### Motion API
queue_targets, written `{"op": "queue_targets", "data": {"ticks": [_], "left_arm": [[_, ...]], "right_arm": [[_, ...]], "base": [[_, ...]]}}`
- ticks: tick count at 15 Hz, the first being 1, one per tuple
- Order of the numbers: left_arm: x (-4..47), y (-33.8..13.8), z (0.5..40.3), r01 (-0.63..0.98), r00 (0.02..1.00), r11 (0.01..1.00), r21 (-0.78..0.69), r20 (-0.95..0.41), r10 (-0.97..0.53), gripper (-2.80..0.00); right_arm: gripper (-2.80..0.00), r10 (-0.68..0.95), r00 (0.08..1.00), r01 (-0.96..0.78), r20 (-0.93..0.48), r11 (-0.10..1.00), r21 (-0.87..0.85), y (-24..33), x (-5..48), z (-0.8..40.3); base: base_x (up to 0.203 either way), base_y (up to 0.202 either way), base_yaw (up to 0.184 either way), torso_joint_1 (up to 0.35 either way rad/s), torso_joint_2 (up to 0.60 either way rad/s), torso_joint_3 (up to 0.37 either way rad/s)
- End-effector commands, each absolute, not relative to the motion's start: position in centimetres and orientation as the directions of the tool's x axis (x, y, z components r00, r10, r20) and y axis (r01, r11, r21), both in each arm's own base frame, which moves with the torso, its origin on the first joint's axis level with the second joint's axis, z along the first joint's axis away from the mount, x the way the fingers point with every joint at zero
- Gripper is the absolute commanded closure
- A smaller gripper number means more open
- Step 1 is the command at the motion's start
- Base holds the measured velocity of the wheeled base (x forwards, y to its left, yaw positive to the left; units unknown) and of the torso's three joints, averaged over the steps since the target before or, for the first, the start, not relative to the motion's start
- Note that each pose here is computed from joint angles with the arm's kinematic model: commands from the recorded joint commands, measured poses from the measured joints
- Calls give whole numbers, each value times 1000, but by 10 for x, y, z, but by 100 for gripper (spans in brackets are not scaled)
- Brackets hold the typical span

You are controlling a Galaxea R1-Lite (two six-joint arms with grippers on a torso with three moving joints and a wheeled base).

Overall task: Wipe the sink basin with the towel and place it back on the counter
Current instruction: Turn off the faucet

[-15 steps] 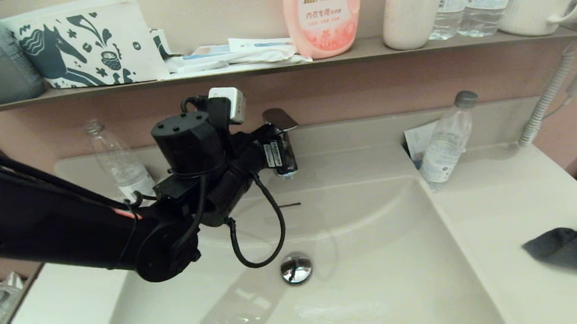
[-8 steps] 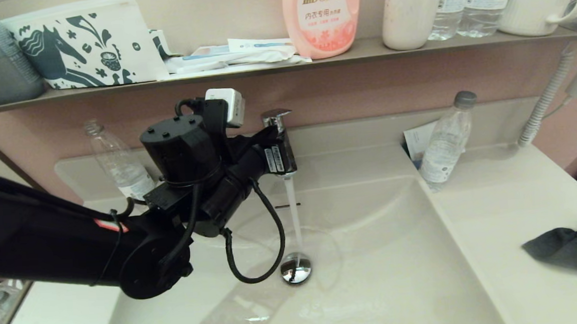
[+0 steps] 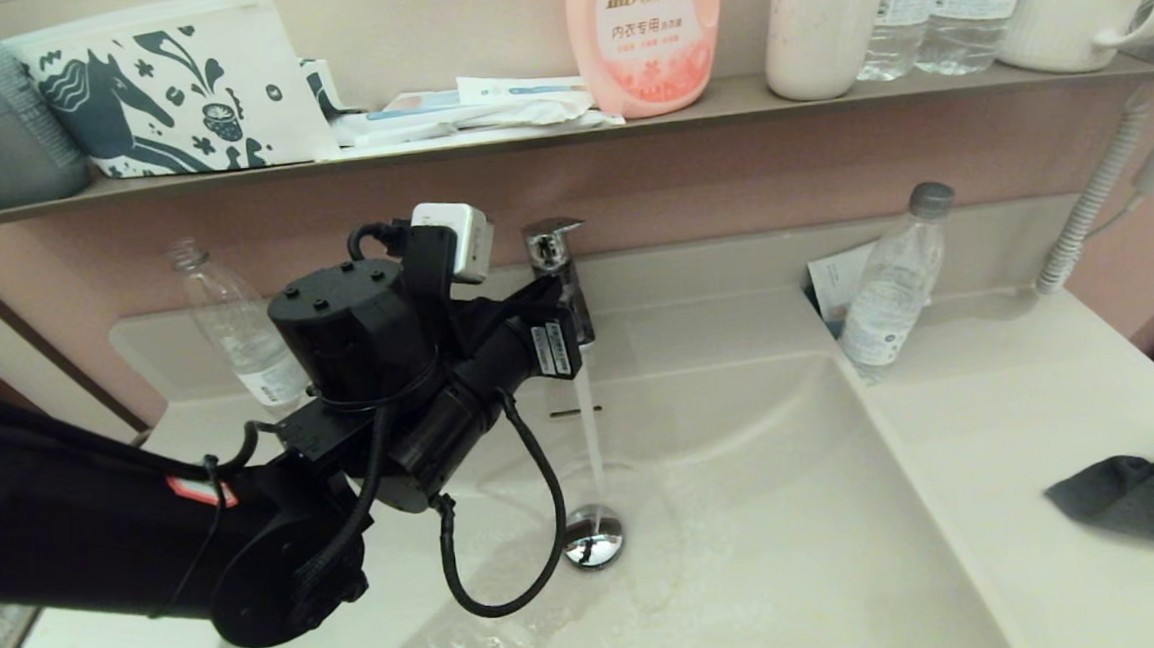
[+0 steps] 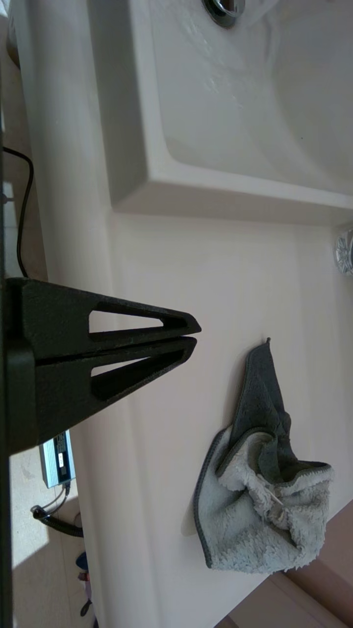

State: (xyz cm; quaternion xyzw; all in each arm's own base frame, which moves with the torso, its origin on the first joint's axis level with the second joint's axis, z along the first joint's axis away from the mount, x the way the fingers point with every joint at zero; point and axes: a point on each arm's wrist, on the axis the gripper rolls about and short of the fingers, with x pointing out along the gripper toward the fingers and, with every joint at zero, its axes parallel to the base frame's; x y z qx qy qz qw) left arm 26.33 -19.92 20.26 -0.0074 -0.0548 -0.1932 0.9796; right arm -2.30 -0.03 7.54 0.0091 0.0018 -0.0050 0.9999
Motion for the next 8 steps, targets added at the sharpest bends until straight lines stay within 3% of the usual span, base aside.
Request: {"op": "queue_targets", "data": {"ticks": [1, 8], "left_arm": [[264, -199, 210, 374, 918, 928, -1, 141, -370, 0], [275, -201, 237, 364, 906, 931, -26, 241, -347, 0]], "right_arm": [[0, -9, 1000, 9, -5, 1000, 18, 0, -23, 75], [0, -9, 1000, 9, -5, 1000, 18, 0, -23, 75]], "base": [[0, 0, 0, 0, 0, 0], [0, 0, 0, 0, 0, 0]]}}
